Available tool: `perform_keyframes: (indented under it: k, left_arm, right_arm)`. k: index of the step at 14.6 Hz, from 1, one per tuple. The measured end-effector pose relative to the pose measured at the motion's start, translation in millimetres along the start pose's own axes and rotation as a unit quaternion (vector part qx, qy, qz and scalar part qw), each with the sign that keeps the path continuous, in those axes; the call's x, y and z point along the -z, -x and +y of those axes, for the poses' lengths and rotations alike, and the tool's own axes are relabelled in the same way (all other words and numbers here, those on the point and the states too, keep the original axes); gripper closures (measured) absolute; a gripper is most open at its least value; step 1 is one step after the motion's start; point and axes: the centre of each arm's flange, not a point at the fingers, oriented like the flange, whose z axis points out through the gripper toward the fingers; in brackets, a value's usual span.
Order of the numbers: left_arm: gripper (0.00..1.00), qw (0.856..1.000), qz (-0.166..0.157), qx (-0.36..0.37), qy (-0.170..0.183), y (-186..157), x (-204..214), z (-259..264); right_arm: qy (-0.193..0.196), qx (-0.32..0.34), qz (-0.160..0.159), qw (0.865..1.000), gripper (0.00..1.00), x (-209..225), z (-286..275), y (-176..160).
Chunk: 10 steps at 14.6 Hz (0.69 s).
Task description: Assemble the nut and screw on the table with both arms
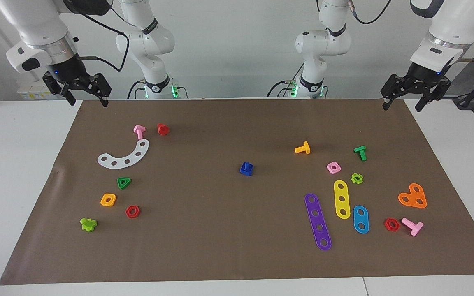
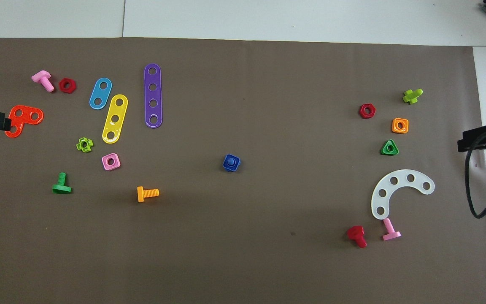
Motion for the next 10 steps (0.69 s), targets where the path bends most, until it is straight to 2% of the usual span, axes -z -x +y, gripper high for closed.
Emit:
perform_keyframes:
  k: [6, 10]
  left_arm:
    - [0.0, 1.0, -0.002, -0.004, 0.001, -0.2, 0.5, 4.0]
    - [0.0, 1.0, -0.016, -0.006, -0.002, 2.6, -0.9, 6.4]
  right_arm:
    - [0.0, 0.0, 0.0, 1.0, 0.0, 0.0, 0.0, 0.0]
    - [0.0, 0.0, 0.0, 1.0, 0.0, 0.0, 0.0, 0.0]
